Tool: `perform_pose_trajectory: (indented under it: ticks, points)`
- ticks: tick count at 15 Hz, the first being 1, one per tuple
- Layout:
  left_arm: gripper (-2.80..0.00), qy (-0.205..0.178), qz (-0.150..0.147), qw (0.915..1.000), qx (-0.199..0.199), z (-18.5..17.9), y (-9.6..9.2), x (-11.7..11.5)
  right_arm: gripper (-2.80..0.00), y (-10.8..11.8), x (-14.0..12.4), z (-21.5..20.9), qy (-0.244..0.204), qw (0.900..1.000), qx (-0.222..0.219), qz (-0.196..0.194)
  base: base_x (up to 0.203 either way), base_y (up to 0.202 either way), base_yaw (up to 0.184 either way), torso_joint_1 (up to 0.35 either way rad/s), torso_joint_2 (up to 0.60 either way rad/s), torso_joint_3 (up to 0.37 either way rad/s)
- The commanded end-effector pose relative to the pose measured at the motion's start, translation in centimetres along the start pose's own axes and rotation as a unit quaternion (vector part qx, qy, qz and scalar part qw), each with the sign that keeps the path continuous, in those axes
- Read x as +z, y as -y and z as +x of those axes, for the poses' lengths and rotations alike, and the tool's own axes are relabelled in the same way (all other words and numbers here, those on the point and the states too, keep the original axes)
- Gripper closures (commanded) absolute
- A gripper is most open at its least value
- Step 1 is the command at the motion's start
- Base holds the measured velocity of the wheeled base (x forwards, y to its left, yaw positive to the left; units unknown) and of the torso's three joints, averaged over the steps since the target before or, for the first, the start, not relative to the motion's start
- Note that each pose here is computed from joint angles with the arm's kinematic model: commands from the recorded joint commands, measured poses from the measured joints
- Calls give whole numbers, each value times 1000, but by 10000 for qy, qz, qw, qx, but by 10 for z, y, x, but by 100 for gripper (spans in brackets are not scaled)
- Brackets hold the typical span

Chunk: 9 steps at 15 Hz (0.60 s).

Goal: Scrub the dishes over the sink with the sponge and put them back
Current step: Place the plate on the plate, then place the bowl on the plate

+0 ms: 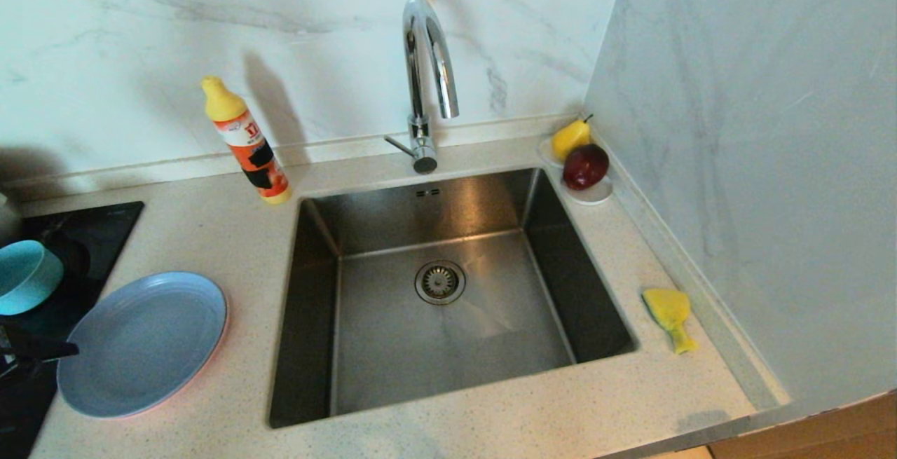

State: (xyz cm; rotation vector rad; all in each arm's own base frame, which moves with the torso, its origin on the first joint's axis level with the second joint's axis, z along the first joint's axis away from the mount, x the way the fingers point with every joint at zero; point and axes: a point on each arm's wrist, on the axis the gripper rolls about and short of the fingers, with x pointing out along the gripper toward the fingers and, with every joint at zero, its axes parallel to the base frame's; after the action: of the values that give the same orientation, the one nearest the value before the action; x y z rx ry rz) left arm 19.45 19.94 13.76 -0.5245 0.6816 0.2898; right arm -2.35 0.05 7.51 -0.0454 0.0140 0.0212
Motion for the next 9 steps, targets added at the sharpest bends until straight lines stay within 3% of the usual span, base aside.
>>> perform_pose_trajectory:
  ticks: [1,5,6,9]
  points:
    - [-280,287,80,9996,-11,-11,6,9,0,0,0,0,-4,10000,3,-2,0,0,0,0,0,0]
    - [-280,744,116,9971,55,-25,14,32,0,0,0,0,-4,10000,3,-2,0,0,0,0,0,0]
    - [0,844,107,9963,119,-28,14,38,0,0,0,0,-4,10000,3,-2,0,0,0,0,0,0]
    - [0,1091,153,9934,310,-34,16,51,0,0,0,0,-1,10000,3,-2,0,0,0,0,0,0]
